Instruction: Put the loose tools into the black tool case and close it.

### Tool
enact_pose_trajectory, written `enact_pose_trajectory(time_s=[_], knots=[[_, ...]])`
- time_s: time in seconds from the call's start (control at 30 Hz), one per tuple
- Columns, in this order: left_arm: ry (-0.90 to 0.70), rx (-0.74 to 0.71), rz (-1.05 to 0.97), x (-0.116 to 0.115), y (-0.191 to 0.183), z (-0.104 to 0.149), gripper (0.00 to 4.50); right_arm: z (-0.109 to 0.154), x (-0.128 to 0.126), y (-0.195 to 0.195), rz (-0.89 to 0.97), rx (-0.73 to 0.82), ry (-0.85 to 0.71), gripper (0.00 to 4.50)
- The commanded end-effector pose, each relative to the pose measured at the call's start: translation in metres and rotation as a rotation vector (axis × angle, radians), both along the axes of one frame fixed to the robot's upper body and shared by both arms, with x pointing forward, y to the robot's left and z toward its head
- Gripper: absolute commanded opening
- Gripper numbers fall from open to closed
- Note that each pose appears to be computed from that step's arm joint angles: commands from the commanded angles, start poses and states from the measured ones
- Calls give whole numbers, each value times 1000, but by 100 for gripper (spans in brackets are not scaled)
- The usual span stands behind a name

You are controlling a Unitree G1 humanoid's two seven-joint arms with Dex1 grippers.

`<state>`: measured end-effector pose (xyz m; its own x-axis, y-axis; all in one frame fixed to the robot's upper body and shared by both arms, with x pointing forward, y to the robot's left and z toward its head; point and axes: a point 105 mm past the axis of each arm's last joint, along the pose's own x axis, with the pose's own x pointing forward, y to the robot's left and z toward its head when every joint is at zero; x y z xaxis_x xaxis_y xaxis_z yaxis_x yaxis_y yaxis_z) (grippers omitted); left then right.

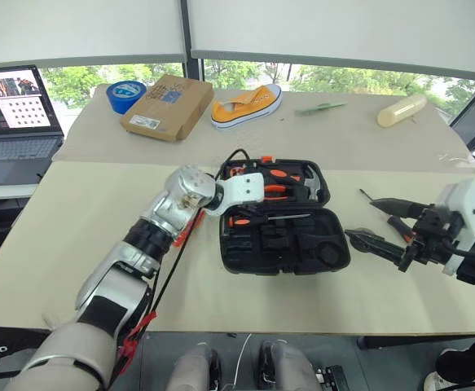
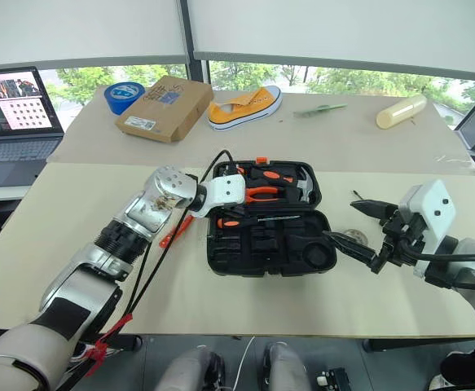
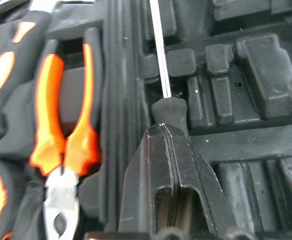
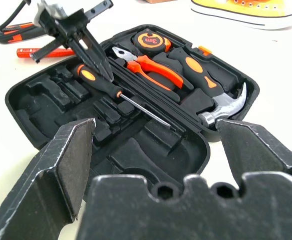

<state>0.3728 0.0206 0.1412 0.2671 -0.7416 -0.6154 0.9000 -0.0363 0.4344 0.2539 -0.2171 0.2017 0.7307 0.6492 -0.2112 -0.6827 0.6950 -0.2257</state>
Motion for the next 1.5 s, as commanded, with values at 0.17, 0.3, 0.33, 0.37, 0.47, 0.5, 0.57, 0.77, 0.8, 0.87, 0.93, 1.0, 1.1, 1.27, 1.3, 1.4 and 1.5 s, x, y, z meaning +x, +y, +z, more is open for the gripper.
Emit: enact_pose_trajectory(time_s=[0.17, 0.3, 0.33, 0.37, 0.47, 0.5, 0.57, 0.77, 0.8, 0.87, 0.93, 1.0, 1.1, 1.27, 1.3, 1.4, 1.5], knots=[[-90, 136, -49, 6, -3, -24, 4, 5, 1, -3, -25, -3, -42, 450], [-82, 112, -48, 8, -3, -22, 4, 0, 2, -9, -64, -9, -38, 450], [-75, 77, -31, 10, -2, -16, 4, -1, 2, -14, -89, -14, -38, 450], [-65, 36, -13, 12, -1, -9, 4, -2, 2, -19, -116, -18, -39, 450], [26, -179, 30, 10, 7, 26, 28, -6, -3, -41, -218, -18, -32, 450], [55, -239, 31, 8, 10, 36, 53, -6, -5, -47, -242, -16, -28, 450], [167, -405, -6, -9, 29, 66, 114, -10, -16, -67, -305, -1, 1, 450], [364, -519, -108, -72, 75, 95, 308, -24, -27, -115, -421, -31, 88, 450], [379, -512, -119, -81, 77, 94, 341, -25, -24, -120, -424, -39, 96, 450], [409, -501, -138, -95, 78, 94, 420, -28, -17, -128, -420, -51, 112, 450], [438, -496, -155, -107, 77, 95, 446, -32, -5, -135, -416, -61, 127, 450], [459, -486, -170, -118, 76, 94, 446, -38, 8, -142, -412, -82, 140, 450], [455, -477, -163, -125, 73, 92, 446, -50, 28, -151, -425, -116, 161, 450], [436, -479, -130, -126, 73, 92, 446, -68, 52, -157, -426, -125, 205, 450], [436, -482, -125, -126, 73, 93, 446, -71, 56, -157, -429, -122, 212, 450], [422, -478, -118, -127, 72, 93, 446, -81, 67, -155, -430, -114, 232, 450], [409, -475, -112, -127, 71, 92, 446, -89, 72, -154, -431, -104, 255, 450]])
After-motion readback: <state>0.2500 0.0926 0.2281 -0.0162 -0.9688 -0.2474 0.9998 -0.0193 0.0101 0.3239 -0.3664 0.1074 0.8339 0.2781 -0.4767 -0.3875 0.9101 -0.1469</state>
